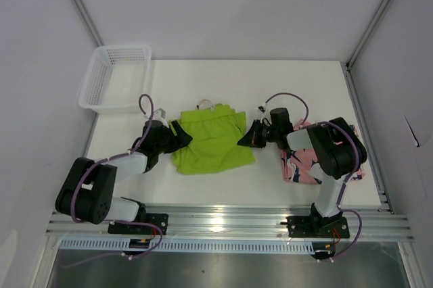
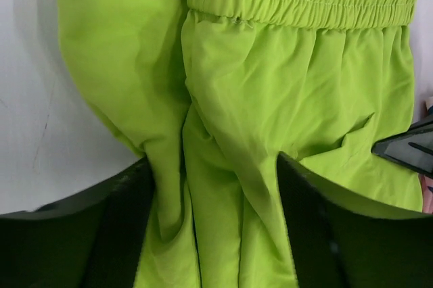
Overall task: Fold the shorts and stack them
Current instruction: Fold the shorts
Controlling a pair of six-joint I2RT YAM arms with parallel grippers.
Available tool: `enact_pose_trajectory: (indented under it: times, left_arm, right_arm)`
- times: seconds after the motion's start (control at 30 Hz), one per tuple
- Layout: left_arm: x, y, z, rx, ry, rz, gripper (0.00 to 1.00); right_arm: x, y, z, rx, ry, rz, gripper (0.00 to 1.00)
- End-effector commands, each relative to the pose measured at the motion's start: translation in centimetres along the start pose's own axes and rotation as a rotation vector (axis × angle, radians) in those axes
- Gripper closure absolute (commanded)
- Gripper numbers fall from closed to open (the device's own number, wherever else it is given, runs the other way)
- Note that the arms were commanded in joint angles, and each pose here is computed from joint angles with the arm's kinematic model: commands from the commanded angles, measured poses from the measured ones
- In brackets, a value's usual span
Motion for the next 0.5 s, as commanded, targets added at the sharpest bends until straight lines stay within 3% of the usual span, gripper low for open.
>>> enact_pose_trajectory:
  times: [0.0, 0.23, 0.37, 0.47]
  left_arm:
    - [0.3, -0.4, 0.5, 0.029, -0.030, -0.024, 0.32]
    - [1.4, -2.2, 0.4, 0.113, -0.013, -0.016, 0.66]
    - [1.9, -2.6, 0.7, 0.128, -0.015, 0.003, 0.71]
    - [2.0, -2.3, 0.9, 0.141, -0.011, 0.031, 0.73]
  right_arm:
    - [0.4, 0.5, 0.3, -0.046, 0.000, -0.013, 1.00]
    - [0.4, 2.4, 0.0, -0.171, -0.032, -0.095, 0.98]
    - [-0.2, 2.9, -0.2, -0.193, -0.036, -0.113, 0.53]
    - [-0.9, 2.8, 0.7, -0.165, -0.057, -0.102, 0.35]
Point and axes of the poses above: each gripper's point midway between its finger pads, its own x axis out along the fingers, its own y axis along the line the jaws close on, z = x × y, the point moved 7 cm from there along -x, back along the fingers, and after that the axes turned 12 degrees about x, right-handed, at the moved point
